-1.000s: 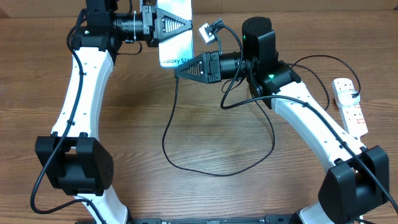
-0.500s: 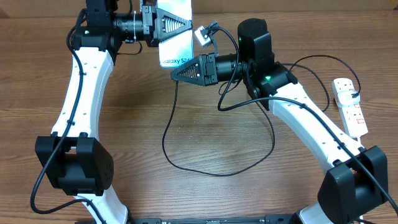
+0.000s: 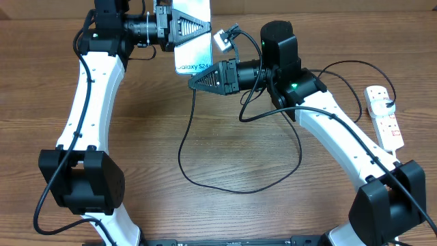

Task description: Plug charger to phone and switch on socket

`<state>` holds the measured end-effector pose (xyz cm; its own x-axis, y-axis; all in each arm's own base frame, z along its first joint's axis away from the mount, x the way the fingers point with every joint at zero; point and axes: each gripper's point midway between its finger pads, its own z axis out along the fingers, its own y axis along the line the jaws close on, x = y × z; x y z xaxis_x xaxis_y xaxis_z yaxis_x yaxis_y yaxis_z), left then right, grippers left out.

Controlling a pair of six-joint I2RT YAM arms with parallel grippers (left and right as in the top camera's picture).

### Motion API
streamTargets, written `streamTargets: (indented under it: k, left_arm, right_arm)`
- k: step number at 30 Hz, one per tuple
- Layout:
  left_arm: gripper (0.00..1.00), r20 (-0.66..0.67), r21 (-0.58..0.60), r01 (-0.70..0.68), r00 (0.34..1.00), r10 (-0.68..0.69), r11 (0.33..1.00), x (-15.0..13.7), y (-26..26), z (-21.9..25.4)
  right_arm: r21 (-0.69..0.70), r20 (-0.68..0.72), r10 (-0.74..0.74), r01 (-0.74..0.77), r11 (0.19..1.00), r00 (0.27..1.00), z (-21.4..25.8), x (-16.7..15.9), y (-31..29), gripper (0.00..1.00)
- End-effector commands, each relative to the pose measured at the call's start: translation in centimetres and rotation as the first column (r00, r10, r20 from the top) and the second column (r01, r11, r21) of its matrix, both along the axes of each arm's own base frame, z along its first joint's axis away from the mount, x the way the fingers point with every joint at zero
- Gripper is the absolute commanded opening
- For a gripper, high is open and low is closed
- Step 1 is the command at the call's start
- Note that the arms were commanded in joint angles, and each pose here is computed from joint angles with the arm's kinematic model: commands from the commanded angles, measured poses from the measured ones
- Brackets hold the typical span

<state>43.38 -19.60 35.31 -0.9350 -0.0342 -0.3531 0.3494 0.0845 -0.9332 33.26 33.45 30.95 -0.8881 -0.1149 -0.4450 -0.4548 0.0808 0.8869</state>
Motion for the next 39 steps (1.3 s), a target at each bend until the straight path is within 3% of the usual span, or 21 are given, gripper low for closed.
streamTargets:
  k: [1,39]
  left_arm:
    - [0.04,0.032,-0.012,0.022,0.999,-0.021,1.000,-0.7,-0.1,1.3]
    - [0.04,0.043,-0.028,0.058,0.997,-0.056,0.998,-1.4,-0.1,1.4]
  right_arm:
    - [0.007,0.025,-0.009,0.009,1.000,1.000,0.6,0.2,0.0,0.04]
    - [0.055,0.104,-0.112,0.107,0.993,0.988,2.4,2.6,-0.4,0.04]
